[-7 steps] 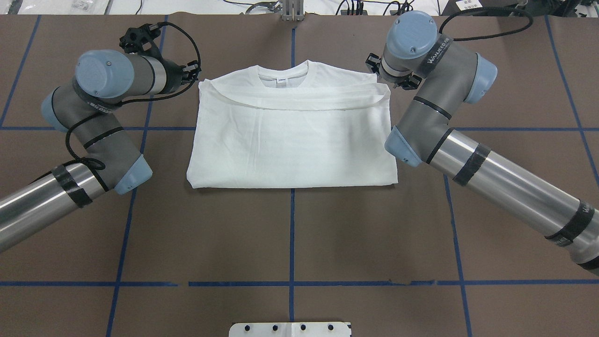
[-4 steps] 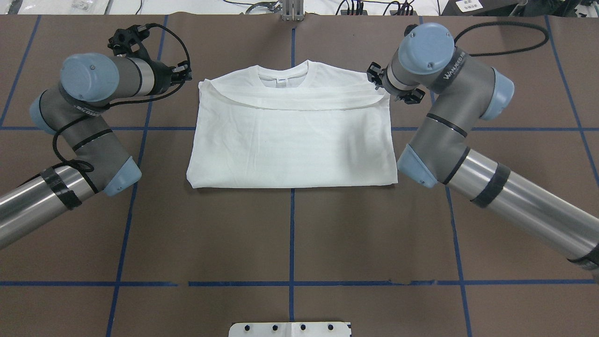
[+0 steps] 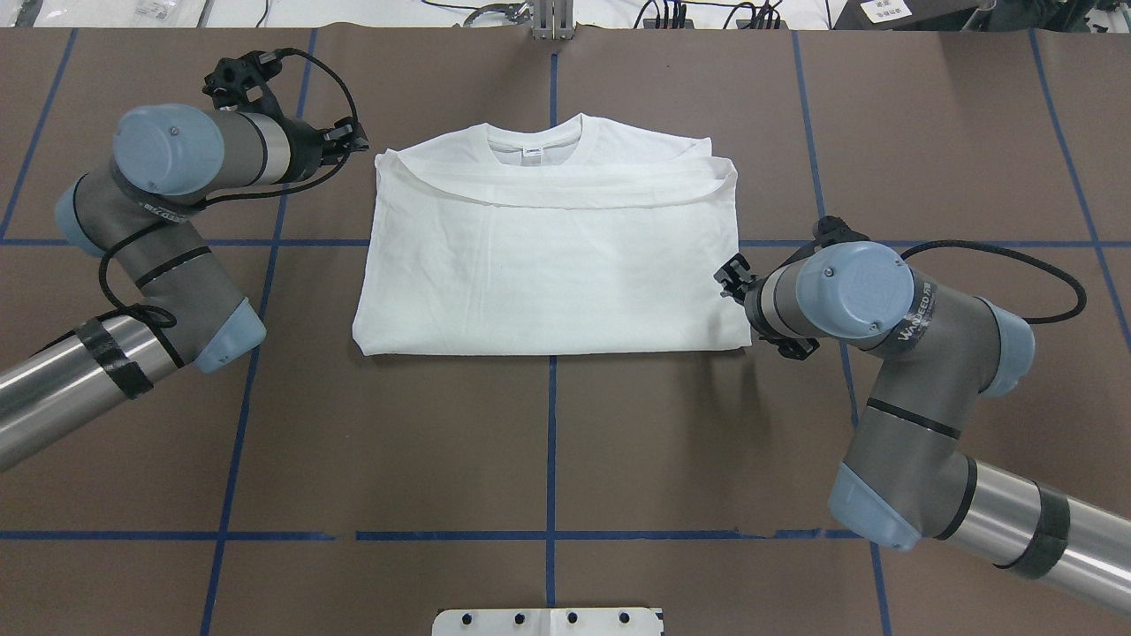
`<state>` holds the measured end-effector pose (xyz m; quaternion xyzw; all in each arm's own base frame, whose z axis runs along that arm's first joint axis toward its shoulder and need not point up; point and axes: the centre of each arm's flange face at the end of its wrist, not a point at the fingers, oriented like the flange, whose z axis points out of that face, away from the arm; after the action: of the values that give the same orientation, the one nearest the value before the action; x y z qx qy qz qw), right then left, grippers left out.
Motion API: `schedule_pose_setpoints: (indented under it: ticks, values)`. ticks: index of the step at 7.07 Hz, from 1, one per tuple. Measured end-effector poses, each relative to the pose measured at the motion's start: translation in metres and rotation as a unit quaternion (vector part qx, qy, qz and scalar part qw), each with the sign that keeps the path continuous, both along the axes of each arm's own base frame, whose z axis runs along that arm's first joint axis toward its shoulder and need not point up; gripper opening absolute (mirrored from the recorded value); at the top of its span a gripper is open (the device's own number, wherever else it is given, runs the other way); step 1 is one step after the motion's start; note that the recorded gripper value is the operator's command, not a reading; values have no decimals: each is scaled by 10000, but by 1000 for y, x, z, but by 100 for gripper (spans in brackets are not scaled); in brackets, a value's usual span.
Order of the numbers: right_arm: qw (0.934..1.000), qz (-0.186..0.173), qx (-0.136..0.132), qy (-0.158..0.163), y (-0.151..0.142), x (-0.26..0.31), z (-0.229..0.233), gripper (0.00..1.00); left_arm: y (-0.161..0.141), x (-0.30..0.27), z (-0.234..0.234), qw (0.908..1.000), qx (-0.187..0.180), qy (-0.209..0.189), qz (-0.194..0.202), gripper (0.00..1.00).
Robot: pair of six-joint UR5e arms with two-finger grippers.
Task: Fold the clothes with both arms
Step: 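Move the right gripper to the folded shirt's side edge and grasp it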
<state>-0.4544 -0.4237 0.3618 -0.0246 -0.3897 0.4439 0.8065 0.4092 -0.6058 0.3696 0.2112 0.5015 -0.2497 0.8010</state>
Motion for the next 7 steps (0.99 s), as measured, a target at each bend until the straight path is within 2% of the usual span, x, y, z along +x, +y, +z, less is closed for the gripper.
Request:
schedule_pose_setpoints:
  ticks: [2,3,4,5,6,7]
  values:
    - [9999,-21,-101,45,3,-9,8,75,0,0,0,10000,-3,-4,-3,55]
    - [9999,-10,-129,56,3,-10,10,64,0,-1,1,10000,-7,-8,-3,55]
    - [9998,14,-167,57,4,-11,11,46,0,-1,2,10000,-12,-14,-6,55]
    - [9997,68,-229,33,4,-13,11,35,0,-1,2,10000,-10,-13,-9,55]
    - [9995,127,-300,1,5,-15,11,0,1,-2,0,10000,4,1,-11,55]
    - [9992,186,-363,-36,5,-17,10,0,1,-3,-1,10000,12,10,-15,55]
